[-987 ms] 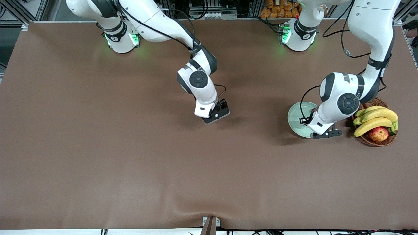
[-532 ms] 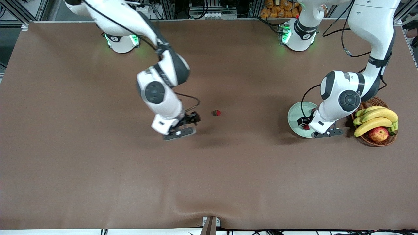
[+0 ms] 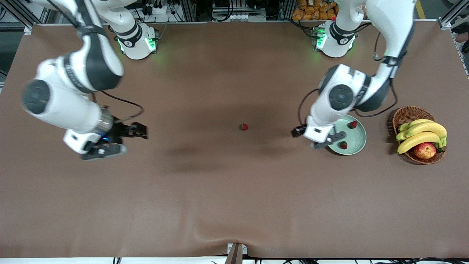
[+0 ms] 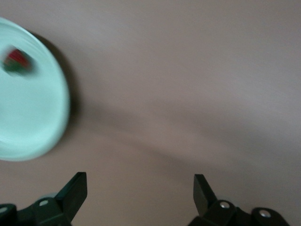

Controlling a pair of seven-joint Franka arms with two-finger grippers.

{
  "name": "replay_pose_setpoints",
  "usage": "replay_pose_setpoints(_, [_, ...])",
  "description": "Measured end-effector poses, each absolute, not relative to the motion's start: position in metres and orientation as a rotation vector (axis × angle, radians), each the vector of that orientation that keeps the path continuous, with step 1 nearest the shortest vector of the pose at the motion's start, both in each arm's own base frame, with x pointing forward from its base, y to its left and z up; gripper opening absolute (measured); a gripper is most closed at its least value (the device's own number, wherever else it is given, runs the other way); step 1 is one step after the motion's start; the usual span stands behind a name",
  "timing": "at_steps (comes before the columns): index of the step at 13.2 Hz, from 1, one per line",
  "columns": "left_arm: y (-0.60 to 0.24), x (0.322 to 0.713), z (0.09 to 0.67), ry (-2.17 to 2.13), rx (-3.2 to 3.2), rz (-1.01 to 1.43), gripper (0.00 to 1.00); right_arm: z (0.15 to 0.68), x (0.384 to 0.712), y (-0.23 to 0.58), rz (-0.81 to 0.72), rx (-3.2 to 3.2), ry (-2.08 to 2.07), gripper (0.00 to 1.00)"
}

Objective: Collect all strawberries into plate
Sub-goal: 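Grasp the last strawberry with the left gripper while the right gripper withdraws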

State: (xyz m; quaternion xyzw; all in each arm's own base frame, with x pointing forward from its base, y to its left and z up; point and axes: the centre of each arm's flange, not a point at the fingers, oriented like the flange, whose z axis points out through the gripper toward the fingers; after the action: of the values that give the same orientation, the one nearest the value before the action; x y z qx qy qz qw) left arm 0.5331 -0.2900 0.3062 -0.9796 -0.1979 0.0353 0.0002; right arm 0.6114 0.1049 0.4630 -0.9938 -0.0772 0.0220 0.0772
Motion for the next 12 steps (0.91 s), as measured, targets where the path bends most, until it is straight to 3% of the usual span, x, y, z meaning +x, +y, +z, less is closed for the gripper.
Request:
replay_pose_setpoints(3, [-0.379, 0.521, 0.294, -0.678, -3.101, 0.135, 1.00, 0.499, 0.587, 0.015, 0.097, -3.017, -0.161, 1.00])
replay_pose_setpoints(6, [-0.443, 0.522, 0.270, -0.706, -3.125, 0.160, 1.00, 0.532, 0.562, -0.024, 0.141, -3.051, -0.094, 1.00])
replay_pose_setpoints(12, [-0.475, 0.522, 0.238, -0.599, -3.169, 0.078, 1.00, 0.602, 0.534, -0.053, 0.223, -3.089, -0.001, 1.00])
